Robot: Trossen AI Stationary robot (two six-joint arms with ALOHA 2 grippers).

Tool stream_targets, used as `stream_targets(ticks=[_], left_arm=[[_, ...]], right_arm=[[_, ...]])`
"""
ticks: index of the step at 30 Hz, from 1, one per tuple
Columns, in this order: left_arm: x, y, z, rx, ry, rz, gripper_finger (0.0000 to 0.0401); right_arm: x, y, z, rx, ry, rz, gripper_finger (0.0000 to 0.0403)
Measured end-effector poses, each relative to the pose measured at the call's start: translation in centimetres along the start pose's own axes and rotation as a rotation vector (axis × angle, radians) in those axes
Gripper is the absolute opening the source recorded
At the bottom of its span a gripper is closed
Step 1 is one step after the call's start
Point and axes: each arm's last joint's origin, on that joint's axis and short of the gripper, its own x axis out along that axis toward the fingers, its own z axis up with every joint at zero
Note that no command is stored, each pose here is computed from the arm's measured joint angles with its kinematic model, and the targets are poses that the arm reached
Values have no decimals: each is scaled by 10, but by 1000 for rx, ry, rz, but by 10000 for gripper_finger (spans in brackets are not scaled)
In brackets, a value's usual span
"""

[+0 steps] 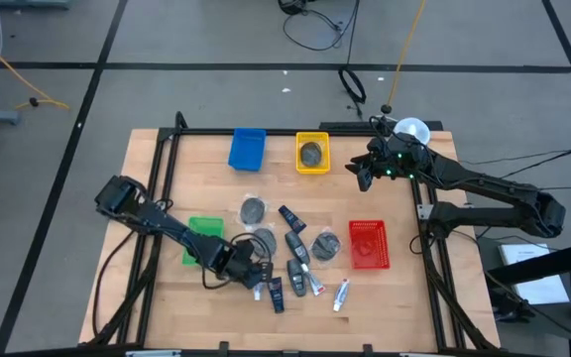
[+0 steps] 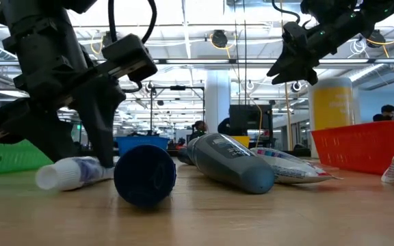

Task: Pick & Place Travel size toiletries
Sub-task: Put the white toothpaste into the green bin

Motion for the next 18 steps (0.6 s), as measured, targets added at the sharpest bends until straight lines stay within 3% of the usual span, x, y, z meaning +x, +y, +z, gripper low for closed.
stream_targets(ticks=[5,10,18], left_arm=[[0,3,5,75,-6,50,67],[0,0,6,149,3,12,12],[-18,-12,6,161,-53,-159,7]], right_arm=[[0,0,0,0,0,0,146],[0,0,0,0,0,0,146],[0,0,0,0,0,0,146]])
